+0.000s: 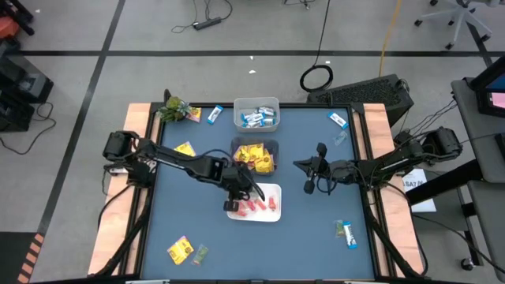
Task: Sort candy
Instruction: Put the white chocolate bar into the gray bin
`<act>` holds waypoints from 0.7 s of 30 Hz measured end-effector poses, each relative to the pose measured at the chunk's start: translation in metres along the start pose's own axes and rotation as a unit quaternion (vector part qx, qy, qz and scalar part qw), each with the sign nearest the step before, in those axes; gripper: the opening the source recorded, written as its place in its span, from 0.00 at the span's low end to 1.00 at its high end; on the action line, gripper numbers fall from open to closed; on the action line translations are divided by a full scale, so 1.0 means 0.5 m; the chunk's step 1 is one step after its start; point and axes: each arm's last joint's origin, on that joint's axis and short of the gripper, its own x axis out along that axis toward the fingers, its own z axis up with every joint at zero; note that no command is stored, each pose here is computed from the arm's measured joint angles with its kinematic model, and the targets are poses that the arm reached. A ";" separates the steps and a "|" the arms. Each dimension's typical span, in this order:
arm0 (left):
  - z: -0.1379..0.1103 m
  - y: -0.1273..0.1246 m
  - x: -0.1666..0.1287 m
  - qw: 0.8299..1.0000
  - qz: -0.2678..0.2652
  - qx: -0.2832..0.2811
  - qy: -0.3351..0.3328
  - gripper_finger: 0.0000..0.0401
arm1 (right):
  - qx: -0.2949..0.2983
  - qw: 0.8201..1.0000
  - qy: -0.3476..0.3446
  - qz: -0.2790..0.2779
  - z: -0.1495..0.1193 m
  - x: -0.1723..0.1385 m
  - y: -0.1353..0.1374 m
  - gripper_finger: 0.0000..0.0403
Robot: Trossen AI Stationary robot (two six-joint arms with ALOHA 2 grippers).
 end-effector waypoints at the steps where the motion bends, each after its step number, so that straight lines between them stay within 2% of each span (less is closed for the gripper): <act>1: 0.001 -0.002 -0.010 1.000 0.000 0.001 0.004 0.31 | 0.000 1.000 0.000 0.000 0.000 0.000 0.000 0.00; 7: 0.028 -0.002 -0.129 0.997 0.074 0.031 0.000 0.32 | 0.000 1.000 0.003 0.000 -0.001 0.000 0.000 0.00; 13: 0.006 0.017 -0.237 0.989 0.146 0.010 0.022 0.32 | 0.000 1.000 0.004 0.000 -0.002 0.000 0.000 0.00; 16: -0.022 0.039 -0.262 0.979 0.189 -0.016 0.071 0.32 | -0.002 1.000 0.007 0.000 -0.003 0.000 0.000 0.00; 21: -0.070 0.086 -0.260 0.957 0.236 -0.052 0.160 0.32 | 0.000 1.000 0.007 -0.001 -0.003 0.000 0.000 0.00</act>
